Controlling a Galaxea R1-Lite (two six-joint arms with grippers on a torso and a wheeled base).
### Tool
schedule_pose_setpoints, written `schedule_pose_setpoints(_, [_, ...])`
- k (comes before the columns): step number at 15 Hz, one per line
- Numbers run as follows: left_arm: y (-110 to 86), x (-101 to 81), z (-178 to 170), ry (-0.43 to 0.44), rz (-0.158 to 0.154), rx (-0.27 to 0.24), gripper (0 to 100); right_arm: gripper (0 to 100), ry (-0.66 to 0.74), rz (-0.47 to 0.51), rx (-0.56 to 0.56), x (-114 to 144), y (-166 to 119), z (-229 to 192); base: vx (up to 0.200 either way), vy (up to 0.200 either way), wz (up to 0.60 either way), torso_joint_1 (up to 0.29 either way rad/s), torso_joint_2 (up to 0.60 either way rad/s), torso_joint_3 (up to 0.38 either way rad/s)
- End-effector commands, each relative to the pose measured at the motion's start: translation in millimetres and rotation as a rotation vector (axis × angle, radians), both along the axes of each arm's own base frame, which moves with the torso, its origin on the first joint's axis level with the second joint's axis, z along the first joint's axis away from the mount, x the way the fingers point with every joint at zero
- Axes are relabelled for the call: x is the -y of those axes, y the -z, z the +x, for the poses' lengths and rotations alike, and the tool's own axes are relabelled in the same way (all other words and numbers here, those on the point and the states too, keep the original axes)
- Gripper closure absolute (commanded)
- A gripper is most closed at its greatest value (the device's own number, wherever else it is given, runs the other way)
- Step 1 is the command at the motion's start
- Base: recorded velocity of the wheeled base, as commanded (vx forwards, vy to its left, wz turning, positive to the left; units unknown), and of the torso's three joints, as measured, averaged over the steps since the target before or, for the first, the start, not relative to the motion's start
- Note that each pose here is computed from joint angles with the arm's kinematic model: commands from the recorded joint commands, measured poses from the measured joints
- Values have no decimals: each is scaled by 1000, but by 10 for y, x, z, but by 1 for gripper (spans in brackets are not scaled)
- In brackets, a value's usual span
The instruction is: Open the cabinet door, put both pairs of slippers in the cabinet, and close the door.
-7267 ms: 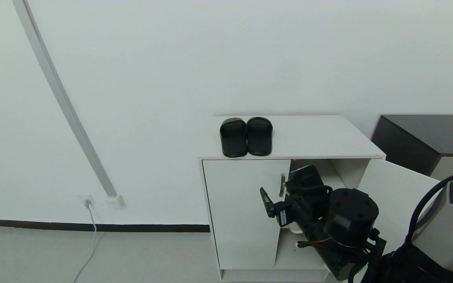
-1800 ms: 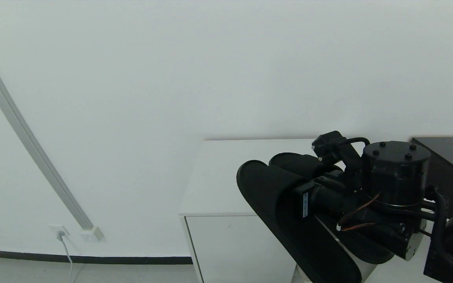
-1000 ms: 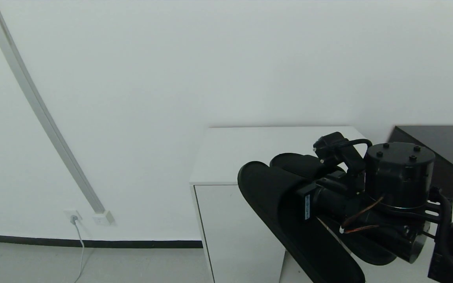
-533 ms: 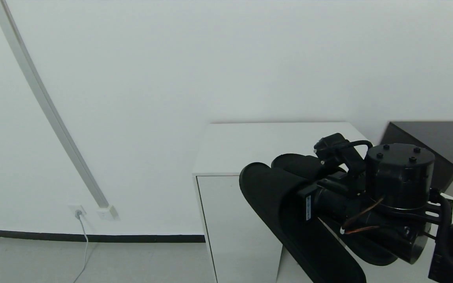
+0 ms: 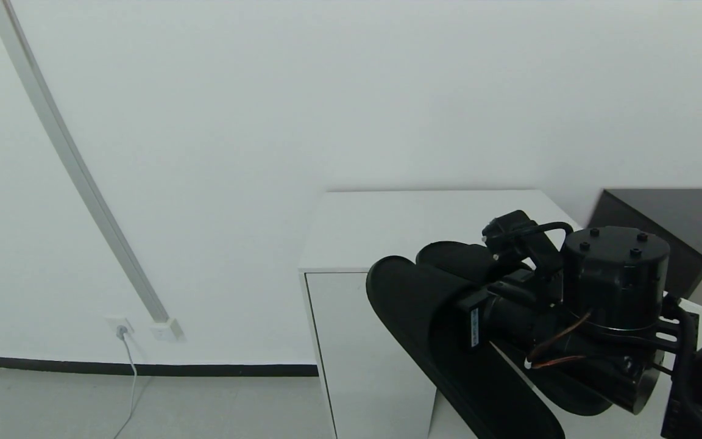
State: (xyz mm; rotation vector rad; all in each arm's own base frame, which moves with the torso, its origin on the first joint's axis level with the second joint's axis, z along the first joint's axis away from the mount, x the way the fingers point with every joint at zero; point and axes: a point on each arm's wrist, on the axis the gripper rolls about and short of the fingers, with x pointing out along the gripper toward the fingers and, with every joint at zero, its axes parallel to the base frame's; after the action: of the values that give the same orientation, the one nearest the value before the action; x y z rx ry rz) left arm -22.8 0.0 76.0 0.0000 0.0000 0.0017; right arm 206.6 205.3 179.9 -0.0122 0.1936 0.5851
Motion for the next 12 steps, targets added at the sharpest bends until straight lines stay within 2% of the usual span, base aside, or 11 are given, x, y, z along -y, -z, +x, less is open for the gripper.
schedule_pose_setpoints(1, [1, 0, 0, 0, 0, 0, 100, 100, 1, -3, 0, -11, 26, 11, 0, 0, 0, 0, 0, 0])
schedule_pose_setpoints(4, [1, 0, 0, 0, 3, 0, 100, 100, -4, -28, 6, 2, 55, 4, 0, 0, 0, 0, 0, 0])
schedule_pose_setpoints(12, [1, 0, 0, 0, 5, 0, 100, 100, -3, -32, 7, 7, 59, 0, 0, -200, 0, 3, 2, 2])
